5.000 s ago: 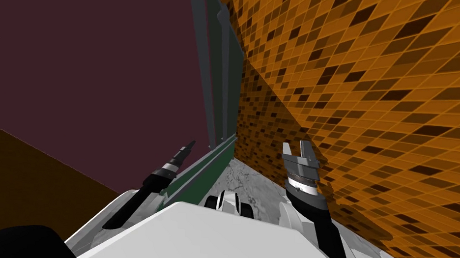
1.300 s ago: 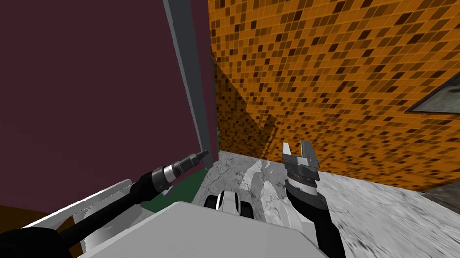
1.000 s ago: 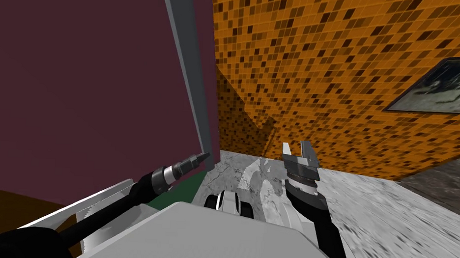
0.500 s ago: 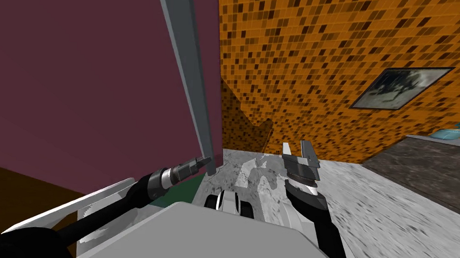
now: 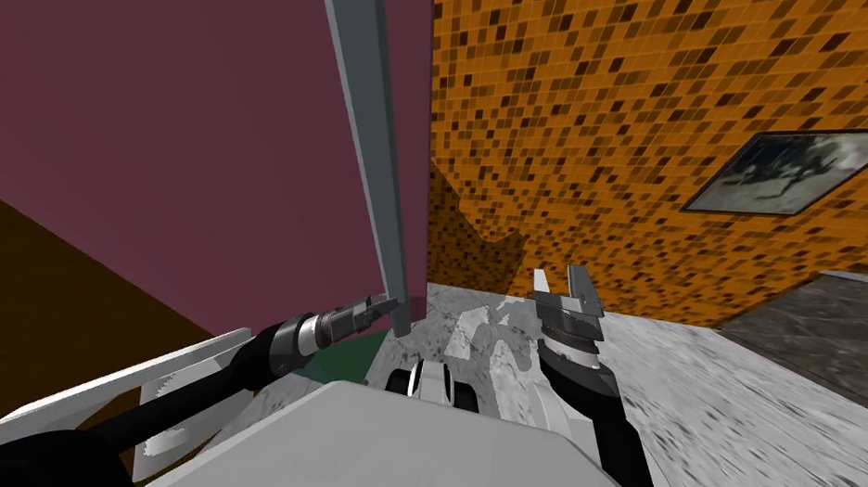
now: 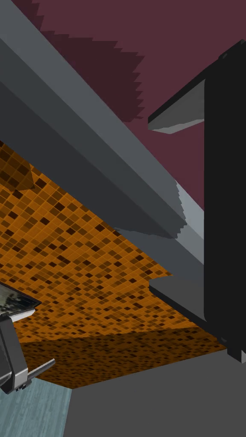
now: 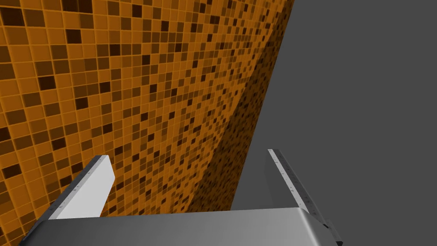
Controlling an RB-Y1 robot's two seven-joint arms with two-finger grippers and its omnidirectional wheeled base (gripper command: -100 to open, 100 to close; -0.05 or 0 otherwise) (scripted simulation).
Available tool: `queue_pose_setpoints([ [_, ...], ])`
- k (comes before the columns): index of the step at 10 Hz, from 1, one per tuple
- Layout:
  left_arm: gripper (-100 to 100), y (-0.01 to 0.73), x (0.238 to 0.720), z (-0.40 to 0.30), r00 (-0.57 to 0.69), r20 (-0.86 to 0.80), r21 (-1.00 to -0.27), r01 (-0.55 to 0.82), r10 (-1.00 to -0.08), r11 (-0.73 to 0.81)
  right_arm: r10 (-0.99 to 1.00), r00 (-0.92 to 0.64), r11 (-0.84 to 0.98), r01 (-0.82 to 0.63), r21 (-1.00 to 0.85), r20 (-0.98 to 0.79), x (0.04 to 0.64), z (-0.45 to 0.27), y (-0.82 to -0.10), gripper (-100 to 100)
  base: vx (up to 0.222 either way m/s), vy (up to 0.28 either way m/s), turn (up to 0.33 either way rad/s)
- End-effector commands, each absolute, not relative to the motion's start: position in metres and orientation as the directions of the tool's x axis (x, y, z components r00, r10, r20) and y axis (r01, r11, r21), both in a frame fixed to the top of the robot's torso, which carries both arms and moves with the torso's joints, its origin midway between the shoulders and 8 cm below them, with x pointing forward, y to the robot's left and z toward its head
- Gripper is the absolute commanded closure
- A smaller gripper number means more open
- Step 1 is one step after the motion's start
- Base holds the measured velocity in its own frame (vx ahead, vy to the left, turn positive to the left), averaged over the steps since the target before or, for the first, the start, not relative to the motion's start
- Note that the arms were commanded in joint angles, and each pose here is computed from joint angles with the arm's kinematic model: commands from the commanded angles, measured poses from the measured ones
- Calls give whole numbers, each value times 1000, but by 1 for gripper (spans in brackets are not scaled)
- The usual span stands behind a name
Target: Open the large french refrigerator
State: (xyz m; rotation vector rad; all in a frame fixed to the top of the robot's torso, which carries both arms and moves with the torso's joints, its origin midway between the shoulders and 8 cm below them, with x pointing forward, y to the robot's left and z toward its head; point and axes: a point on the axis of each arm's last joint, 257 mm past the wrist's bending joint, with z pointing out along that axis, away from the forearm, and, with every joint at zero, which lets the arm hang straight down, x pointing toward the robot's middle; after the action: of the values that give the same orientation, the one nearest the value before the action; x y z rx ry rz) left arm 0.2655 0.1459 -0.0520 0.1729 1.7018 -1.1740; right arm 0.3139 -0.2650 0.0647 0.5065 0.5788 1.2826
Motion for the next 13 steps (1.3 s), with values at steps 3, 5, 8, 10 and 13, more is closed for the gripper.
queue_pose_setpoints([
  [3,-100,144,261,-30,-492,-794,-607,637,-356,474,976,181,214,-734,645,-117,314,65,-265,0,46,-29,135],
  [5,-100,142,259,-25,-500,-794,-607,648,-345,460,976,181,214,-734,645,-117,314,65,-265,0,26,-37,154],
  [8,-100,134,251,-8,-527,-792,-610,677,-308,411,976,181,214,-734,645,-117,314,65,-265,0,33,-43,178],
  [10,0,137,254,-11,-522,-792,-610,668,-316,426,976,181,214,-734,645,-117,314,65,-265,0,9,-11,19],
  [13,0,137,254,-11,-522,-793,-610,668,-316,427,976,181,214,-734,645,-117,314,65,-265,0,0,0,0],
])
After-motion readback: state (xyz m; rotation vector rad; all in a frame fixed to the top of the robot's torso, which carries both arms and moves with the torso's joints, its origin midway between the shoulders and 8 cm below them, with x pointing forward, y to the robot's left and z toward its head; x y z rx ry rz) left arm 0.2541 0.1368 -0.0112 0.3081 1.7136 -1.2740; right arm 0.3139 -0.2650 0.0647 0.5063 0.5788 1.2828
